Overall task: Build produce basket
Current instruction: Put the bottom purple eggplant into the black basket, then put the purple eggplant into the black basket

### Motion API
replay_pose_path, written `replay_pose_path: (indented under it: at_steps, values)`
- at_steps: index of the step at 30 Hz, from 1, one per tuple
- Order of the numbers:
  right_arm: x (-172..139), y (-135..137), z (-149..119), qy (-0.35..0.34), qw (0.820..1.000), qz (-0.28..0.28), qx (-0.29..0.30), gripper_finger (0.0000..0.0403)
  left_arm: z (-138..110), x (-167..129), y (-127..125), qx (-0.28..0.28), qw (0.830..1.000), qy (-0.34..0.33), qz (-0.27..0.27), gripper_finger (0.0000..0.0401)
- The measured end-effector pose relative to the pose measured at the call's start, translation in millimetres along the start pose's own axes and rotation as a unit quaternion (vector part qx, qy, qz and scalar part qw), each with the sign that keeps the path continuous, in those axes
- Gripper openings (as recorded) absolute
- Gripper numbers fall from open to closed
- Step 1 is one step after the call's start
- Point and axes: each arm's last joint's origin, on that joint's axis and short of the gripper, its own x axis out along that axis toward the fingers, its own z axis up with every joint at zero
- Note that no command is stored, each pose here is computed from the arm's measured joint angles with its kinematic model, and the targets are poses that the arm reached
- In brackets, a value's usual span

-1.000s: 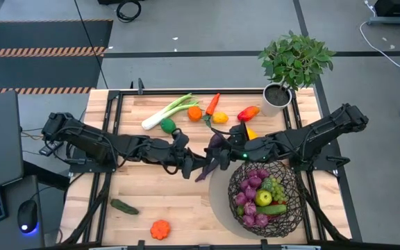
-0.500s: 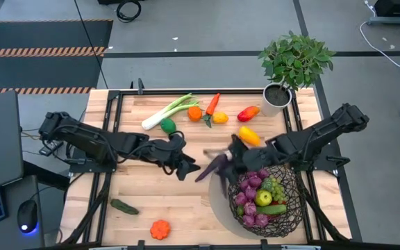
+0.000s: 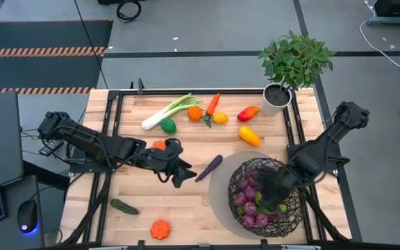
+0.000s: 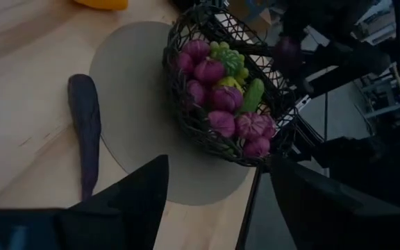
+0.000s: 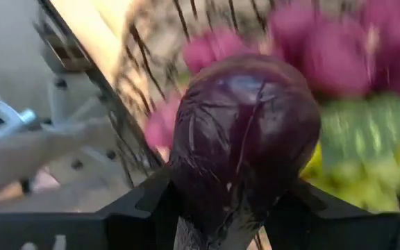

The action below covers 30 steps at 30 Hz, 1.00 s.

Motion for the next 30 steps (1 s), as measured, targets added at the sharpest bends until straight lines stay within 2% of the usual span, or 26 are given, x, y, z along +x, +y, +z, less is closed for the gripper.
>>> replay_pose_path:
  at_steps: [5, 10, 18, 22, 26, 30]
  values:
    - [-1, -6, -25, 0.032, 0.999, -0.038, 0.001, 0.0173, 0, 0, 0, 0.0, 1.0, -0.003, 0.001, 0.0255]
    - [-2, -10, -36, 0.028, 0.997, -0.062, 0.031, 0.0185, 1, 0, 0, -0.001, 1.0, -0.012, 0.007, 0.0247]
    - [-4, -21, -38, 0.013, 0.99, -0.119, 0.071, 0.029, 4, 0, 1, -0.023, 0.998, -0.057, 0.026, 0.0248]
    - [-4, -22, -37, 0.0, 0.989, -0.124, 0.082, 0.0338, 4, 0, 0, -0.031, 0.998, -0.059, 0.023, 0.0248]
    - [-3, -20, -36, -0.014, 0.99, -0.113, 0.083, 0.0366, 2, 3, 0, -0.025, 0.998, -0.056, 0.026, 0.0243]
    - [-2, -15, -31, -0.049, 0.99, -0.086, 0.097, 0.0374, -2, 16, 7, -0.018, 0.998, -0.045, 0.05, 0.0245]
